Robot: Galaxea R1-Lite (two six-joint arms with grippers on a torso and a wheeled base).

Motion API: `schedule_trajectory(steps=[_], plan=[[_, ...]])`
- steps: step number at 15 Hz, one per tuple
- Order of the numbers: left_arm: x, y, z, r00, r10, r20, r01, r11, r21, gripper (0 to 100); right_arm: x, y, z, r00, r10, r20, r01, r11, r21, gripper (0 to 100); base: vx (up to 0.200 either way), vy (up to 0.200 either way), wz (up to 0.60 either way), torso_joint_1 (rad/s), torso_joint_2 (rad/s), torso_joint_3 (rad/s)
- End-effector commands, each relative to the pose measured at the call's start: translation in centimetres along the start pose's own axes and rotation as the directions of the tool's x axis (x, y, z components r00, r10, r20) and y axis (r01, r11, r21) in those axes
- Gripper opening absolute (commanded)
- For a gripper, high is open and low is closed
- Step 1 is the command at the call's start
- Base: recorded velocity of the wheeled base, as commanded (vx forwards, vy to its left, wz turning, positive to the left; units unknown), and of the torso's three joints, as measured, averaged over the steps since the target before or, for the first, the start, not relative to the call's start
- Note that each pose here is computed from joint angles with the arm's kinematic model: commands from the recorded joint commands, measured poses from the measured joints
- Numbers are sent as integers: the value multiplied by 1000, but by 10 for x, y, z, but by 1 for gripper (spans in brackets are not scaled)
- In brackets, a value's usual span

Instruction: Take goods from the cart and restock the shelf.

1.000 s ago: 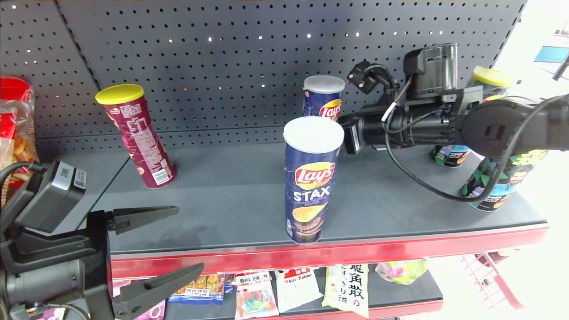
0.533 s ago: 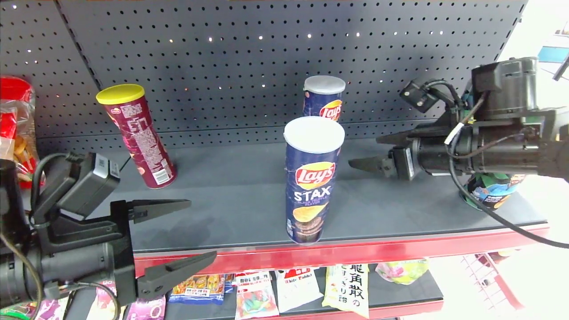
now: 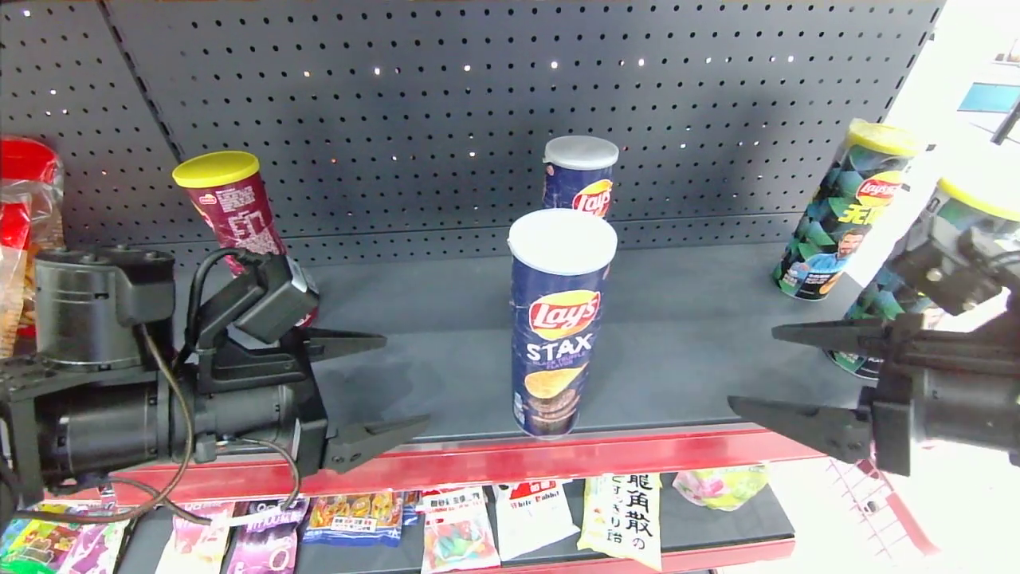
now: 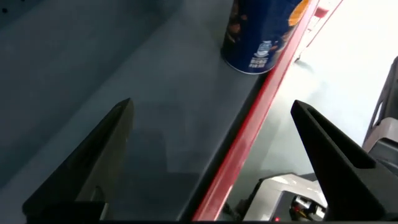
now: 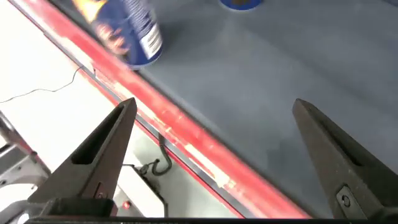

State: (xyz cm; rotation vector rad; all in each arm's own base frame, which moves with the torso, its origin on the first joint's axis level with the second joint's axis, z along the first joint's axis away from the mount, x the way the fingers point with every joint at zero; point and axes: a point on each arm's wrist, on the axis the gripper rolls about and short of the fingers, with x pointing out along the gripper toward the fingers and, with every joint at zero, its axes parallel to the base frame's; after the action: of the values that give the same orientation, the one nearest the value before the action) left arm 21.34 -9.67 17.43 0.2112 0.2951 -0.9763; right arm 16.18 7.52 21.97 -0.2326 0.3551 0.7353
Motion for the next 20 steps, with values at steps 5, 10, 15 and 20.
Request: schedule_trajectory(steps=[5, 10, 15, 20], plan=[[40, 13, 0, 998, -47, -42, 47, 999, -7, 100, -70, 25, -26, 982, -125, 142, 116, 991, 71, 100, 0, 0, 0, 0, 0, 0], [59, 12, 1, 995, -80, -55, 80, 997, -1, 100, -81, 24, -25, 963, -210, 172, 191, 974, 121, 100, 0, 0, 0, 0, 0, 0], [76, 18, 3, 994, -89, -57, 90, 996, 1, 100, -86, 22, -26, 952, -245, 182, 222, 965, 138, 100, 0, 0, 0, 0, 0, 0], [85, 18, 5, 993, -105, -57, 105, 994, 6, 100, -87, 23, -27, 951, -251, 182, 227, 964, 141, 100, 0, 0, 0, 0, 0, 0]])
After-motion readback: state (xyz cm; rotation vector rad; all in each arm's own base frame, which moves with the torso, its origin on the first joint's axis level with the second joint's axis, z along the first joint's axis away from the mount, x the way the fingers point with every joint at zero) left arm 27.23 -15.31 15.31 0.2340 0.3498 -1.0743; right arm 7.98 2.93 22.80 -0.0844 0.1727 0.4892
